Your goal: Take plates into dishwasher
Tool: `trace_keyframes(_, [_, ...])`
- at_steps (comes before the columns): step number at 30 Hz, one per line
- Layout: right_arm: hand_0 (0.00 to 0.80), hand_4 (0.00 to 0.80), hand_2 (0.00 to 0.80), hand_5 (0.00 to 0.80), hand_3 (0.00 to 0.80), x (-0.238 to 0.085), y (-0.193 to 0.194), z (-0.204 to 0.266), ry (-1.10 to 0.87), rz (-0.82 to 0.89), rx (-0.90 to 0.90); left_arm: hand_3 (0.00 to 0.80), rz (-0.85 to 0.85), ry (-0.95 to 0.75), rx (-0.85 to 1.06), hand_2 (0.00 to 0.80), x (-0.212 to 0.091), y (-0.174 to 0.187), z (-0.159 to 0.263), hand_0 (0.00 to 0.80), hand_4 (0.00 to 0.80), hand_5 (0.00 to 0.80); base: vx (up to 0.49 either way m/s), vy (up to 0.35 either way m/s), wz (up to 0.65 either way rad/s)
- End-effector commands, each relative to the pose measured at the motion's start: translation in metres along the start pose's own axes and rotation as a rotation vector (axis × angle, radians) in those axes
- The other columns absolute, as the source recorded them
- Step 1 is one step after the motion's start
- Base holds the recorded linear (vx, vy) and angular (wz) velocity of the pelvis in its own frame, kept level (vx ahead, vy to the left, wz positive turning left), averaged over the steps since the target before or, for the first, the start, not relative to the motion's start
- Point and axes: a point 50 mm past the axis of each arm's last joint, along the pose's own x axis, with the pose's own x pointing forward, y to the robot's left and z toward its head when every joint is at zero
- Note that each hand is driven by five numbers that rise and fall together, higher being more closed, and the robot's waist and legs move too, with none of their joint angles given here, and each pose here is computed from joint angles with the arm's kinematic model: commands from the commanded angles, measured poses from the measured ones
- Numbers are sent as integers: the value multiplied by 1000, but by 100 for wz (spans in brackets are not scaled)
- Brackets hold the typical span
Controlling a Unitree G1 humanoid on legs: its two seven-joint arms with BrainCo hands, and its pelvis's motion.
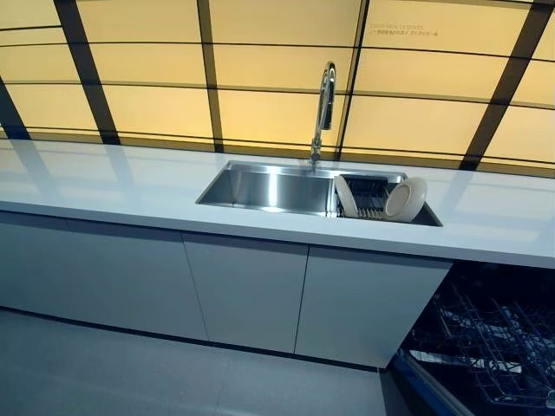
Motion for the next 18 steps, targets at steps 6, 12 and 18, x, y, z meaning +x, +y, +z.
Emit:
trace_keyframes(6, [0, 0, 0, 0, 0, 3, -3, 25, -63, -19, 10, 0, 17, -134, -45, 0, 8, 7, 39, 0, 0, 0, 0, 0, 0])
trace_keyframes(12, [0, 0, 0, 0, 0, 3, -3, 23, -56, -19, 10, 0, 26, -142, -51, 0, 8, 7, 42, 0, 0, 0, 0, 0, 0])
trace_keyframes(18, [0, 0, 0, 0, 0, 3, -1, 23, -59, -12, 8, 0, 46, -140, -43, 0, 8, 6, 39, 0, 0, 0, 0, 0, 0])
